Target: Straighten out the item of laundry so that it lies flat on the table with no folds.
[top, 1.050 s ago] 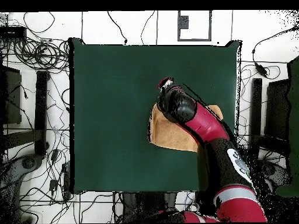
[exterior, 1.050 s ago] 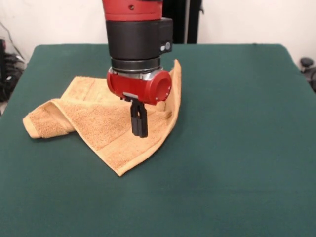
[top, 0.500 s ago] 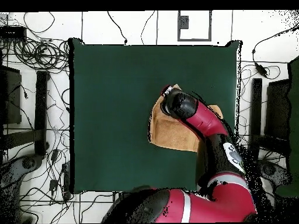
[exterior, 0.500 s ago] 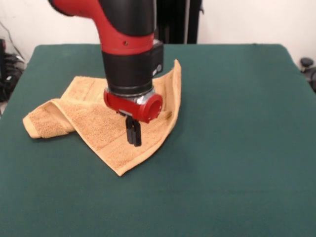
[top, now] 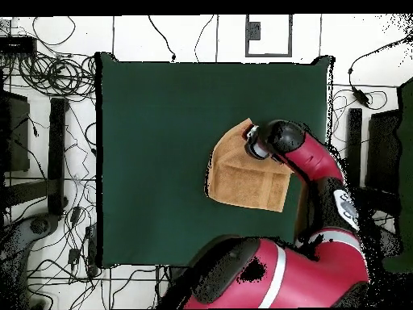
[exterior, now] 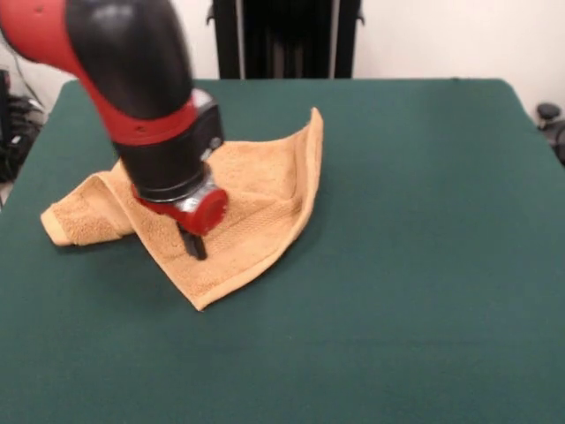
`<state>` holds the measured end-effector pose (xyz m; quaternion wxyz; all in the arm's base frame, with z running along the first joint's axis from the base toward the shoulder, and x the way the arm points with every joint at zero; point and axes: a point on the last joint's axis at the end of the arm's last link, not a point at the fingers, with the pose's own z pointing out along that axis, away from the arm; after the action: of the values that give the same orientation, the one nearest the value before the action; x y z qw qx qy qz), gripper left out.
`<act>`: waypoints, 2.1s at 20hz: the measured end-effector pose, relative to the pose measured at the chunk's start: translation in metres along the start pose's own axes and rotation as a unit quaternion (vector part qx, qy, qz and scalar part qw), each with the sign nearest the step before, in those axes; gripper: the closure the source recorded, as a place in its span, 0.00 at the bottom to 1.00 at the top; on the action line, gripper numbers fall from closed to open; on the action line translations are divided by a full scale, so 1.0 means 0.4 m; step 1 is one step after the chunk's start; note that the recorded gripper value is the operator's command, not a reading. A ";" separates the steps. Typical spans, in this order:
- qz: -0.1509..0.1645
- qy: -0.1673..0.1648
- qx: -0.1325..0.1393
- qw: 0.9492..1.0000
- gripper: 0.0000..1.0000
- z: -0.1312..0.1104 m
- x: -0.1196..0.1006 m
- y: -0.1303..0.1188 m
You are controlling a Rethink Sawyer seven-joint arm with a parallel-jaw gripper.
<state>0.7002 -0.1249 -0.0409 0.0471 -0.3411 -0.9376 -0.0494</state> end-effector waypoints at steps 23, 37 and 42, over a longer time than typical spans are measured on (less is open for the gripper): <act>-0.035 -0.062 0.039 0.997 1.00 -0.016 -0.125 -0.137; -0.104 -0.178 0.062 0.976 1.00 -0.084 -0.167 -0.103; -0.094 -0.189 0.054 0.976 1.00 -0.129 -0.192 -0.116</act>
<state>0.7316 -0.2153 -0.0018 -0.1174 -0.2512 -0.9587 0.0626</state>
